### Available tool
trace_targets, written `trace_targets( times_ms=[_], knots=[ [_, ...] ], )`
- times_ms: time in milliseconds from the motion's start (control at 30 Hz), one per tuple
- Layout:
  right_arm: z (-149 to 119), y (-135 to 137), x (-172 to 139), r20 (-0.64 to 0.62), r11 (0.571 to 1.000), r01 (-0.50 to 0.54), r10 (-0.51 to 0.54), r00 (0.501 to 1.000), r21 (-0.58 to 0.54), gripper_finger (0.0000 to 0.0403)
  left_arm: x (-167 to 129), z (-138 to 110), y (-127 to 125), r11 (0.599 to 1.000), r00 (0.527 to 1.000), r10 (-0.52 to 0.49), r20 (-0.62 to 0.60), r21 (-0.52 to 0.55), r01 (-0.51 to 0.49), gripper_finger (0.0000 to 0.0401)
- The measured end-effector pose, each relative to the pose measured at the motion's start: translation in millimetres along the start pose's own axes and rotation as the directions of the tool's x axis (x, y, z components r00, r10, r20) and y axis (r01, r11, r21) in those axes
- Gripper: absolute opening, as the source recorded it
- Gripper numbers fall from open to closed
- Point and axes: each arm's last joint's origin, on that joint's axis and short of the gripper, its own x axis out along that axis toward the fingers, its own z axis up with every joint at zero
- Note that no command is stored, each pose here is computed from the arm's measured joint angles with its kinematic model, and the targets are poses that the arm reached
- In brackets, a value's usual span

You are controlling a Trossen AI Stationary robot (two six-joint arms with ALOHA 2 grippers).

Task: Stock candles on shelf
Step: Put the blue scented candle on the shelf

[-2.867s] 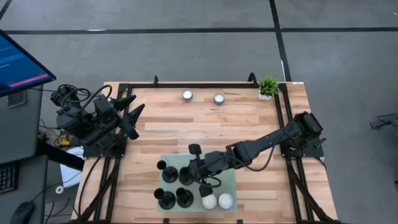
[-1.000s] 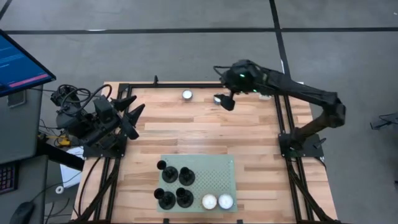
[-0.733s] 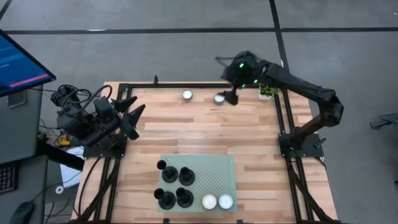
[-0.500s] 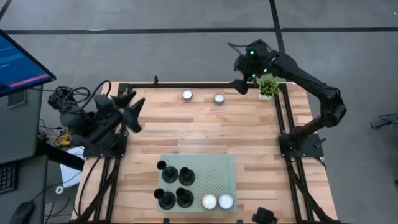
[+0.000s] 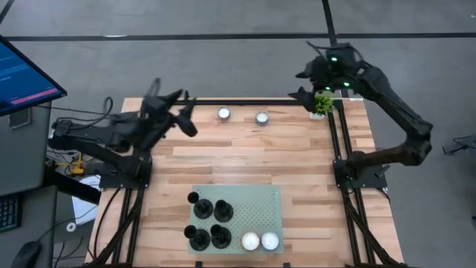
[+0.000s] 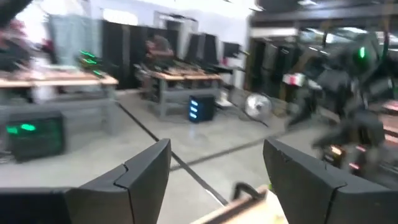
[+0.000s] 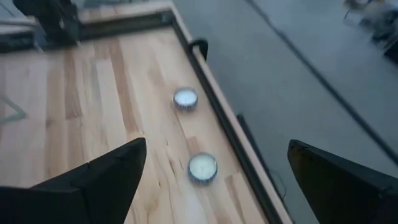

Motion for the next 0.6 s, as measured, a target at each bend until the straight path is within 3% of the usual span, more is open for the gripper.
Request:
trace_targets(
  times_ms=[133, 233, 333, 467, 600],
  knots=[
    [0.8, 11.3, -32.4, 0.082, 1.000, 0.022, -0.021, 0.996, -0.009, 0.0382, 30.6, -26.4, 5.8, 0.996, 0.982, -0.071, -0.172, -0.073, 0.059, 0.0261],
    [-0.3, 17.2, -50.1, 0.126, 0.999, 0.034, -0.033, 0.992, -0.007, 0.0382, 60.5, -43.1, 16.1, 0.989, 0.927, -0.110, -0.357, -0.129, 0.068, 0.0261],
    [-2.2, 21.9, -63.5, 0.154, 0.999, 0.046, -0.044, 0.987, -0.010, 0.0382, 85.2, -32.9, 25.9, 0.980, 0.909, -0.154, -0.388, -0.179, 0.090, 0.0260],
    [-3.9, 24.8, -72.5, 0.170, 0.998, 0.057, -0.063, 0.983, 0.037, 0.0382, 117.6, -18.2, 45.2, 0.985, 0.884, -0.160, -0.439, -0.125, 0.116, 0.0258],
    [-4.1, 24.3, -72.0, 0.164, 0.995, 0.059, -0.071, 0.984, 0.078, 0.0382, 144.6, -20.6, 77.3, 0.993, 0.786, -0.118, -0.607, -0.050, 0.110, 0.0260]
  ],
)
